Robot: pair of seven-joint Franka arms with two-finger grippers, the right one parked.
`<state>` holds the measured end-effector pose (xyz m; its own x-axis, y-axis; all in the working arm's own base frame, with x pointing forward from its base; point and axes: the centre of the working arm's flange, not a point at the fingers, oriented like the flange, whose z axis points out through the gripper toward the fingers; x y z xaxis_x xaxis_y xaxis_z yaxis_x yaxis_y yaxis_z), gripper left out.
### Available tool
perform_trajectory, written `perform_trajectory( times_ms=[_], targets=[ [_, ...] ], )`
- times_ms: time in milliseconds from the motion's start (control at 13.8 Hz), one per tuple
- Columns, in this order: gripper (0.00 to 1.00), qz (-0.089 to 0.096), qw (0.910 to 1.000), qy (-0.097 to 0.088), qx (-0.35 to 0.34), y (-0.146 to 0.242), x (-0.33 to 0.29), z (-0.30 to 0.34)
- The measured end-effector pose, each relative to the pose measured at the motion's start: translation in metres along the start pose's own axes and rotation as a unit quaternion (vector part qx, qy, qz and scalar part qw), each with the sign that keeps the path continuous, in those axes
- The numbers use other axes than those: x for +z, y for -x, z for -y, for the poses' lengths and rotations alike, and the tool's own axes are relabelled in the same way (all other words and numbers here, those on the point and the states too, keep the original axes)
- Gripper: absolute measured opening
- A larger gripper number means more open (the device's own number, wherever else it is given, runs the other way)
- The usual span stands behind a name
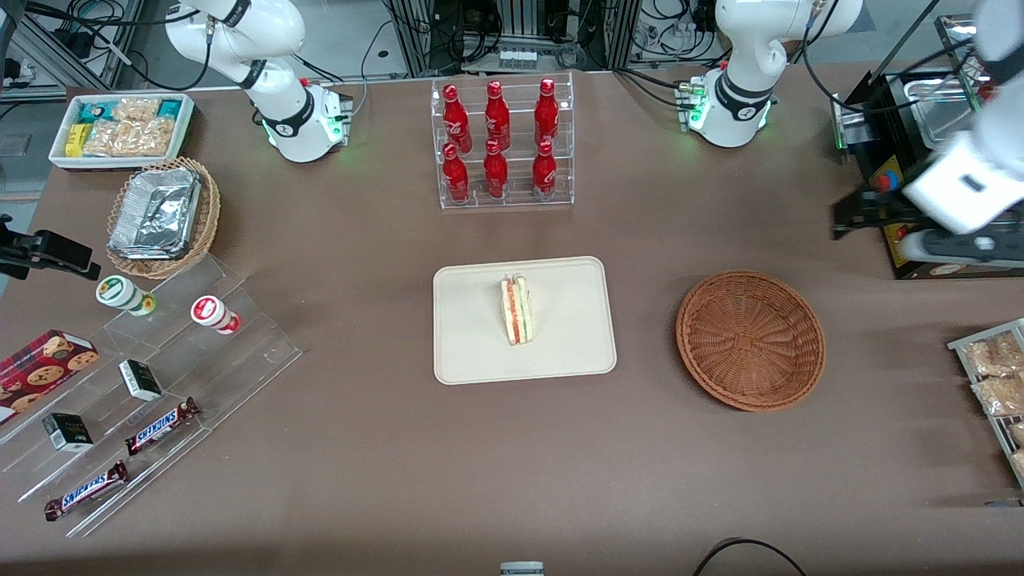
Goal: Place sandwich from basket to tray
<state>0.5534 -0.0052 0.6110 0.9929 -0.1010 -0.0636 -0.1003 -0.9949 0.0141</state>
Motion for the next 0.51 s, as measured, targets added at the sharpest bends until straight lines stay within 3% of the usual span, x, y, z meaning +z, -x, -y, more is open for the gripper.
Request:
perform_trajectory(
  times_ms=[218, 508],
  targets=[
    [1.0, -0.004, 0.9999, 0.006, -0.007, 0.004, -0.003, 0.032],
    [1.0, -0.01, 0.9998, 0.006, 0.015, 0.001, -0.008, -0.002]
  ],
)
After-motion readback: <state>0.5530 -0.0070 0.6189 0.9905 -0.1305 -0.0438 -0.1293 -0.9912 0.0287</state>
